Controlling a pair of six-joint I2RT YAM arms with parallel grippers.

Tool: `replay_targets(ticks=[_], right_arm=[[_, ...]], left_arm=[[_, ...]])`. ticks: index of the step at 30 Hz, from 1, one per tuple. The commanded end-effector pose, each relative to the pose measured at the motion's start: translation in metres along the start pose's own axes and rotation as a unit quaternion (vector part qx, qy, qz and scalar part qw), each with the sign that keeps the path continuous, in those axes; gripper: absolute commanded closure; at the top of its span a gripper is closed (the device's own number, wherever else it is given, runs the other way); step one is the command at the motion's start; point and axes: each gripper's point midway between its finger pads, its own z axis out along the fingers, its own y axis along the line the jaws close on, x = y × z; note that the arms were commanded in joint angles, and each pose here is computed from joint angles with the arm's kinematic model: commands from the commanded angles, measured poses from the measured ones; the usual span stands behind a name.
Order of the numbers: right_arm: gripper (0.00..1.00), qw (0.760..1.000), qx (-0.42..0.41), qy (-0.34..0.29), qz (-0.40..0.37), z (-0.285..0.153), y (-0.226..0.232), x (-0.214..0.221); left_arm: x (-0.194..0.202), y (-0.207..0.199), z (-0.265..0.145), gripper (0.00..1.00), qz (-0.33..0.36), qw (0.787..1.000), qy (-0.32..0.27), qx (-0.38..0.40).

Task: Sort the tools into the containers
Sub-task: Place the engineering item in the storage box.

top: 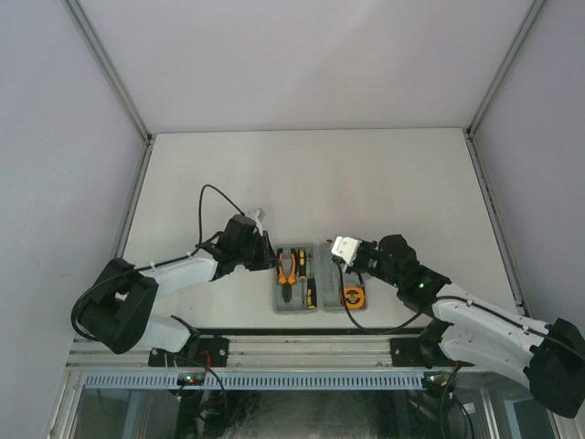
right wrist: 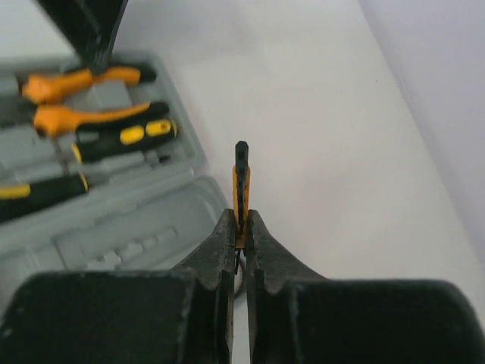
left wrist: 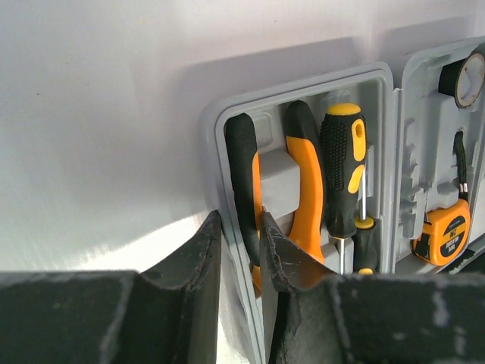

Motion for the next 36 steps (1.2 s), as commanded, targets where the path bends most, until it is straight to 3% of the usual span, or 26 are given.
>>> replay_targets(ticks=[1, 8, 13, 18, 25, 32, 36], right_arm=[[1.00, 0.980, -0.056, 0.030, -0.187, 0.005, 0.006, 0.006], [1.00, 0.898, -0.093, 0.096, -0.419, 0.024, 0.013, 0.030], [1.00, 0.851, -0.110, 0.122, -0.498, 0.038, 0.009, 0.047], [1.00, 0.821, -0.135, 0.141, -0.536, 0.046, 0.013, 0.063], [0.93, 0.814, -0.150, 0.145, -0.542, 0.055, 0.017, 0.071], [0.52, 0.826, -0.131, 0.161, -0.524, 0.053, 0.007, 0.070], [0.46, 0.847, -0.119, 0.165, -0.491, 0.037, 0.002, 0.062]], left_arm=[[0.003, 0.027, -0.006, 0.82, 0.029, 0.998, 0.013, -0.052], [0.001, 0.026, -0.004, 0.82, 0.028, 0.998, 0.016, -0.048], [0.001, 0.025, -0.005, 0.82, 0.029, 0.998, 0.016, -0.044], [0.001, 0.023, -0.006, 0.82, 0.027, 0.999, 0.014, -0.039], [0.001, 0.023, -0.006, 0.82, 0.025, 0.999, 0.013, -0.037], [0.002, 0.021, -0.006, 0.82, 0.021, 0.999, 0.014, -0.034], [0.002, 0.021, -0.006, 0.82, 0.021, 0.999, 0.012, -0.034]])
